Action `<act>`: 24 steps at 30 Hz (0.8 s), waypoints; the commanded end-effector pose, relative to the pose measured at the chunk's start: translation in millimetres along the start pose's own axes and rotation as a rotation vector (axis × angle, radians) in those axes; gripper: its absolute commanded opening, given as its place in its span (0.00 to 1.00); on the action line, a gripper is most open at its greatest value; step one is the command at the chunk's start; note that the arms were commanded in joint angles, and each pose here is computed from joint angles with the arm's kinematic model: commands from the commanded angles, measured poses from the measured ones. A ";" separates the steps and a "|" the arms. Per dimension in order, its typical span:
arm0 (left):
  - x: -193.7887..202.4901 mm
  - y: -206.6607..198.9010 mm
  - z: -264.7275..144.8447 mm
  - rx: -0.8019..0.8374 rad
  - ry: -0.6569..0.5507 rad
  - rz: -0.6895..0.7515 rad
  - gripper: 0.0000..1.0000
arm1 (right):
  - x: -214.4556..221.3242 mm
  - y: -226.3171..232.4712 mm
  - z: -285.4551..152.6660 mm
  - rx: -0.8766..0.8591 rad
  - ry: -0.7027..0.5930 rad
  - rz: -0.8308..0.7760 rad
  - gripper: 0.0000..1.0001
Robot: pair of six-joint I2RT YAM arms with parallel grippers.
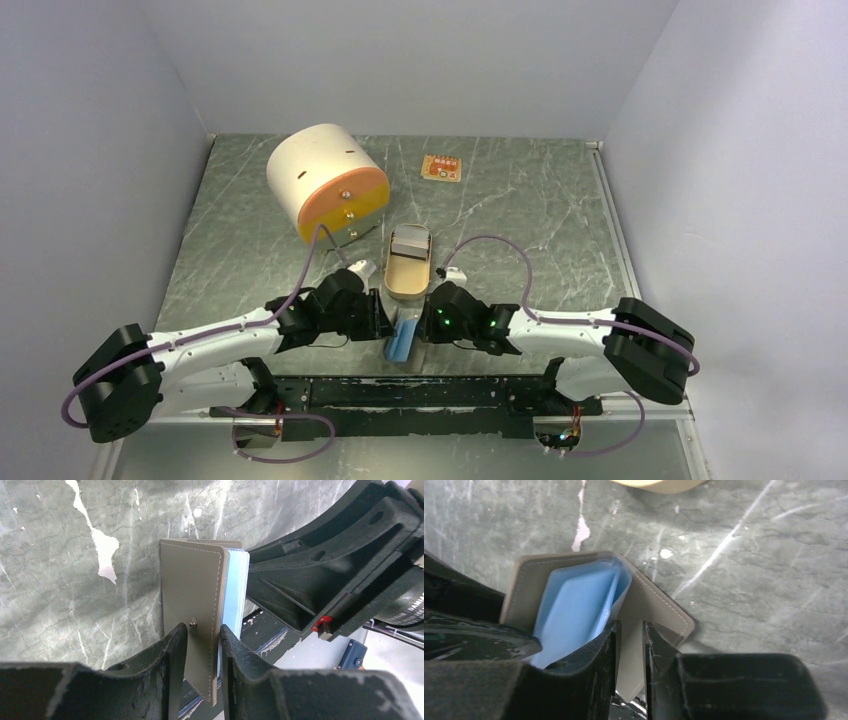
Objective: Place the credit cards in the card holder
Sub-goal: Open the card holder at the center of the board.
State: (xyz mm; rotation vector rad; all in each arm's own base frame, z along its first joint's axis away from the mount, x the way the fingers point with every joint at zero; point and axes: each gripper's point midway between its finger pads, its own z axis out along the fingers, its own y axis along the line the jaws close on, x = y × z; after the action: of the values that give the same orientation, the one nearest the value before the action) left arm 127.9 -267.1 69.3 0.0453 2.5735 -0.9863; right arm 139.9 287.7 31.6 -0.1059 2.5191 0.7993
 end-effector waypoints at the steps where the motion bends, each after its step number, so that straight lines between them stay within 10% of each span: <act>1: -2.1 -3.0 -0.6 0.015 0.001 0.016 0.36 | -18.5 30.8 -3.7 -0.090 -0.032 -0.013 0.26; 24: -9.4 7.3 1.5 -0.016 0.026 0.045 0.36 | -18.2 46.2 6.8 -0.129 -0.006 -0.003 0.27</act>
State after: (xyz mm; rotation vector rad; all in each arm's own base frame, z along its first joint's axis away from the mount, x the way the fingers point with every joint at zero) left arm 134.9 -258.7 62.1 0.0574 2.5873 -0.9737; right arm 144.6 322.5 53.4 -0.1483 2.4817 0.9394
